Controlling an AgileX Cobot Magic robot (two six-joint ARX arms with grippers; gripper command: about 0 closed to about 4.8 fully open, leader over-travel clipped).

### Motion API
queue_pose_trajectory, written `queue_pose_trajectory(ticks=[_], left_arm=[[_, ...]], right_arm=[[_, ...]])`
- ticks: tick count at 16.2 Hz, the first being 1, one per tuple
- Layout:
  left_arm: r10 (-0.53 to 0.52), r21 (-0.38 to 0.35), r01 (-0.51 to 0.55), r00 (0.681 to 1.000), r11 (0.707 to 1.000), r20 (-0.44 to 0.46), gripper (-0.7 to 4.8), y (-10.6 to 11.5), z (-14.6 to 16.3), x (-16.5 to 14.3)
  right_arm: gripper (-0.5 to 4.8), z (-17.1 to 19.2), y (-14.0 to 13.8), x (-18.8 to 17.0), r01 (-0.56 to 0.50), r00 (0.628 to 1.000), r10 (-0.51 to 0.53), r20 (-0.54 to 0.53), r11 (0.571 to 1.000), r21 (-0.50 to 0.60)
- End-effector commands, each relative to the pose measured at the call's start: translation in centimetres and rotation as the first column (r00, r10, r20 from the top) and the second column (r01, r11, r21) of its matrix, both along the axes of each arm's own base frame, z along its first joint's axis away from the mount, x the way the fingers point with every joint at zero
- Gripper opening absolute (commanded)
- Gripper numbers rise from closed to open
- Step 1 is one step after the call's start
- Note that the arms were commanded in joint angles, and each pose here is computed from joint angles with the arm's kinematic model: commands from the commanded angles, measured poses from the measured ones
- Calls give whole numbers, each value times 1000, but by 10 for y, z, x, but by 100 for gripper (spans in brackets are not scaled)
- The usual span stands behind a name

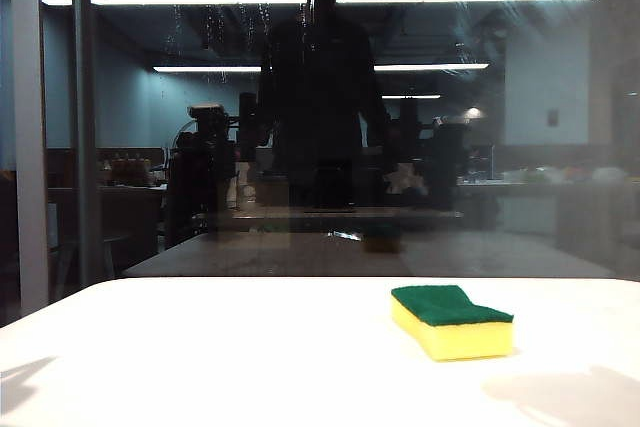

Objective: Reach upward to find where there is water on the glass, pick up the sponge from the table, dry the water, and finally place the sponge back on the table.

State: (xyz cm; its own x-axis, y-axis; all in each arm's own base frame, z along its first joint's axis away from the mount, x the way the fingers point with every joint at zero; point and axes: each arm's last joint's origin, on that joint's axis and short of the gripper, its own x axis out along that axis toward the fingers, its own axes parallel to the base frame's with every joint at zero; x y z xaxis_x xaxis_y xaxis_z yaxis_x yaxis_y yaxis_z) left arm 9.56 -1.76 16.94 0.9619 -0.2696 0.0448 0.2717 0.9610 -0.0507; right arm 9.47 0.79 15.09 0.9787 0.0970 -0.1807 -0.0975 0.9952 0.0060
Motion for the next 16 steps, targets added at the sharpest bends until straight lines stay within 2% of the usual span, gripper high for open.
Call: queue_pose_trajectory(ticks=[1, 4, 16], left_arm=[[63, 0, -63, 998, 998, 8, -6, 2, 1, 0], [194, -9, -194, 981, 981, 9, -6, 6, 2, 1], [167, -16, -167, 986, 986, 13, -6, 5, 2, 1]], right_arm=[[-5, 3, 0, 0, 2, 1000, -2, 22, 1000, -2], [-5, 3, 0, 0, 6, 1000, -5, 24, 1000, -2], [-5, 6, -1, 1, 27, 998, -27, 52, 1000, -3]])
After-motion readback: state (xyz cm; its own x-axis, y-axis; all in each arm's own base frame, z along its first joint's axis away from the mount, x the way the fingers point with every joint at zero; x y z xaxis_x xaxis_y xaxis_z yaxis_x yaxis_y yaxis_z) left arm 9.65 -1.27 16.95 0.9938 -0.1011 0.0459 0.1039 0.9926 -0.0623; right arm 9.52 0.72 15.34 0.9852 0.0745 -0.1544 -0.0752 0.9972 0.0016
